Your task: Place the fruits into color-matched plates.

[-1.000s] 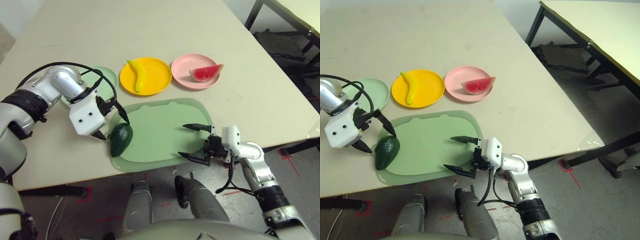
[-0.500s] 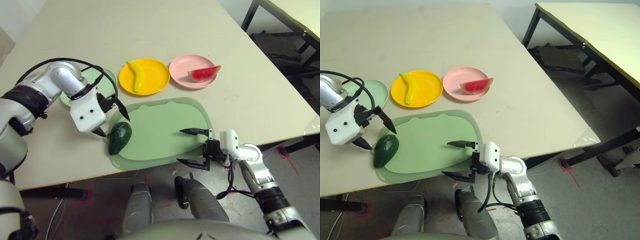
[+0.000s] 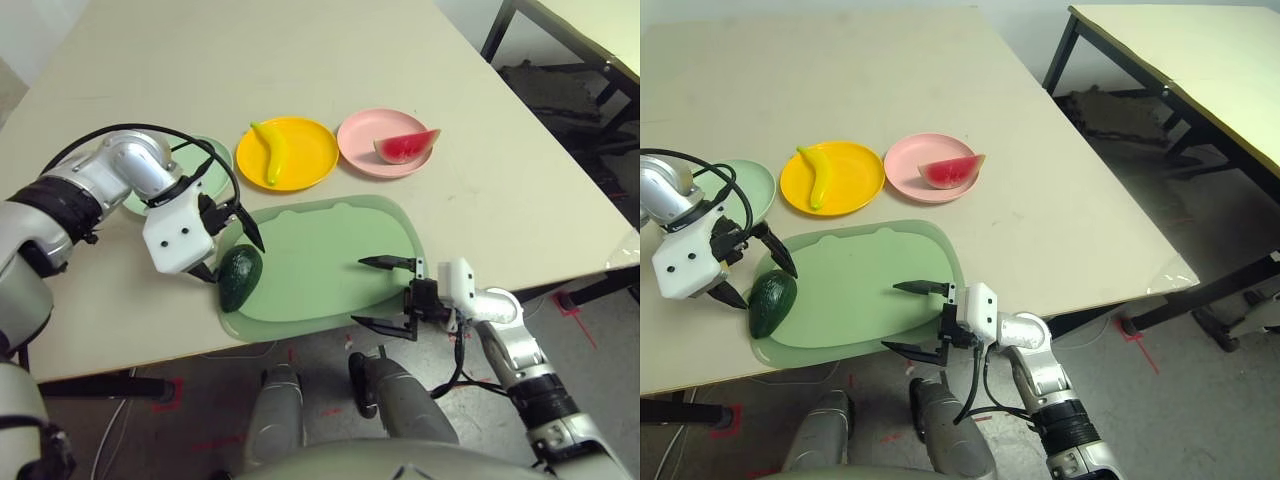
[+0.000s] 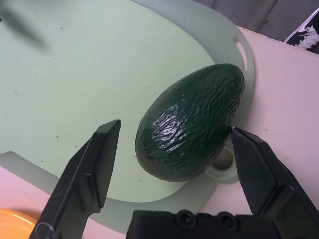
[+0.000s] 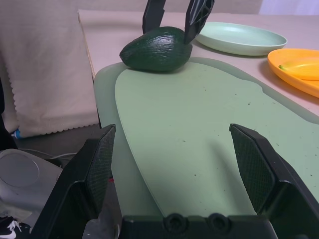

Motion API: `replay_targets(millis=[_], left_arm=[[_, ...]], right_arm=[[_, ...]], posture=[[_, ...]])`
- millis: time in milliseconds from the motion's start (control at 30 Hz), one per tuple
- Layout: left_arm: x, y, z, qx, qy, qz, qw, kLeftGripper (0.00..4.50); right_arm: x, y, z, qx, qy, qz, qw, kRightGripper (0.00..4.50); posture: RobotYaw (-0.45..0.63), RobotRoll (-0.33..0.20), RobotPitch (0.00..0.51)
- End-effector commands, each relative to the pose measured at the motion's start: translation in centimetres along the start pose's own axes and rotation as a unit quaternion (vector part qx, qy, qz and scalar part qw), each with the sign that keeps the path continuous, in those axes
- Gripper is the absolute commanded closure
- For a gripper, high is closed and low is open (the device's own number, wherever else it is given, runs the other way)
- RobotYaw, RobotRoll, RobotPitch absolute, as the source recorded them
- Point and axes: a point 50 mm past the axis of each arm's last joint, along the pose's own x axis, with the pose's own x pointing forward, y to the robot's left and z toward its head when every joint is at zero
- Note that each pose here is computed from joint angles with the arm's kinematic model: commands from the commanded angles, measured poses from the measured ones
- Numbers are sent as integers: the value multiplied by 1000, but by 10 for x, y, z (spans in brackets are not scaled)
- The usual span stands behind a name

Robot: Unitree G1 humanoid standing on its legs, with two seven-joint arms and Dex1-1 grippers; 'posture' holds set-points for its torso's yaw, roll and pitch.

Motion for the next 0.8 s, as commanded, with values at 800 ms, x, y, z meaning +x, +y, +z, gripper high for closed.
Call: replay_targets(millis=[800], left_arm=[[17,-12,-10,-13,4,-36,999,0]], right_arm=[[3,4,-1,6,5,1,1000,26]], posture=[[-154,0,148]])
